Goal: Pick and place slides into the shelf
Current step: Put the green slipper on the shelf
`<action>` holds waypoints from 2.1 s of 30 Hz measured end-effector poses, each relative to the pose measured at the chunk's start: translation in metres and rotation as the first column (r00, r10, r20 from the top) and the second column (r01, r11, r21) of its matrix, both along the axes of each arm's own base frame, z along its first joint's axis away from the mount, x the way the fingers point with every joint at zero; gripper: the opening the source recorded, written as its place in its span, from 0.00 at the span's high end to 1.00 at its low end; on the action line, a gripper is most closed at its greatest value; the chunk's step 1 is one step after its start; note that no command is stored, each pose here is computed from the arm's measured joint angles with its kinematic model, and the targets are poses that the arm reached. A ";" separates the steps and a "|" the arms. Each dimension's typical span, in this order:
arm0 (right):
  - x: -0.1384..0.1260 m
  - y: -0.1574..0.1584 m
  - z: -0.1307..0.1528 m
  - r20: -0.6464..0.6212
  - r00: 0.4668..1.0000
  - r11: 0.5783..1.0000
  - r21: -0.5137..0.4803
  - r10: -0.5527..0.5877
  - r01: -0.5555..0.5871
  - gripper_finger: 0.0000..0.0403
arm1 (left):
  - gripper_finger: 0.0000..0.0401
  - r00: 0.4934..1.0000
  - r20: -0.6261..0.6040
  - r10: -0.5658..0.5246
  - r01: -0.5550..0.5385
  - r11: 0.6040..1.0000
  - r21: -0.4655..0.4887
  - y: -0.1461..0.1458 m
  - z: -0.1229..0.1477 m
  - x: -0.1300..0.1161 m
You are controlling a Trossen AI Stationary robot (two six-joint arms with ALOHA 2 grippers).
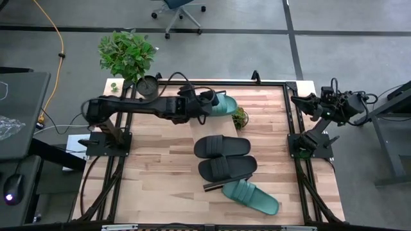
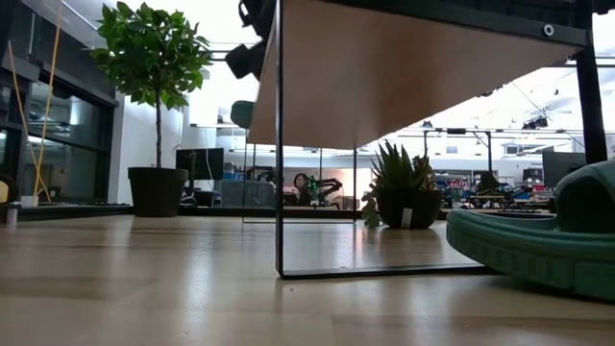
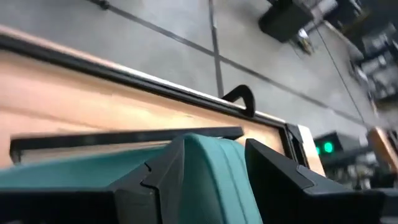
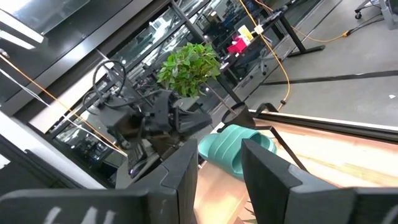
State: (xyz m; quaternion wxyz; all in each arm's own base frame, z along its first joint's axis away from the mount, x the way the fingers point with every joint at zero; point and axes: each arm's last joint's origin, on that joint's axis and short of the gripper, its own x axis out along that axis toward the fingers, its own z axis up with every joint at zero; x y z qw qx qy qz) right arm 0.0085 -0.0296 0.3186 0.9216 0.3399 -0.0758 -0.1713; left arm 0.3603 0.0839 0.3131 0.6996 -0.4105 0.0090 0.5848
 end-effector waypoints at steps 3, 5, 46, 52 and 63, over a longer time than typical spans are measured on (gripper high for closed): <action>0.000 0.000 0.000 -0.002 1.000 1.000 -0.002 0.002 -0.002 0.72 | 0.60 0.994 -0.063 -0.088 0.090 0.995 0.031 -0.002 0.014 -0.008; 0.000 0.000 0.000 -0.002 1.000 1.000 -0.002 0.007 -0.007 0.72 | 0.60 0.980 -0.118 -0.163 0.169 0.984 0.051 -0.004 0.025 -0.014; 0.096 0.146 -0.047 0.096 0.969 0.833 0.496 0.229 -0.246 0.72 | 0.60 0.018 -0.550 -0.835 0.962 0.164 -0.217 -0.078 0.042 -0.043; 0.111 0.178 -0.047 0.083 0.982 0.827 0.531 0.167 -0.185 0.72 | 0.60 0.002 -0.548 -0.837 0.957 0.160 -0.242 -0.079 0.040 -0.045; 0.129 0.253 -0.002 0.057 0.969 0.875 0.418 0.242 -0.243 0.72 | 0.60 -0.031 -0.533 -0.845 0.949 0.143 -0.281 -0.079 0.038 -0.048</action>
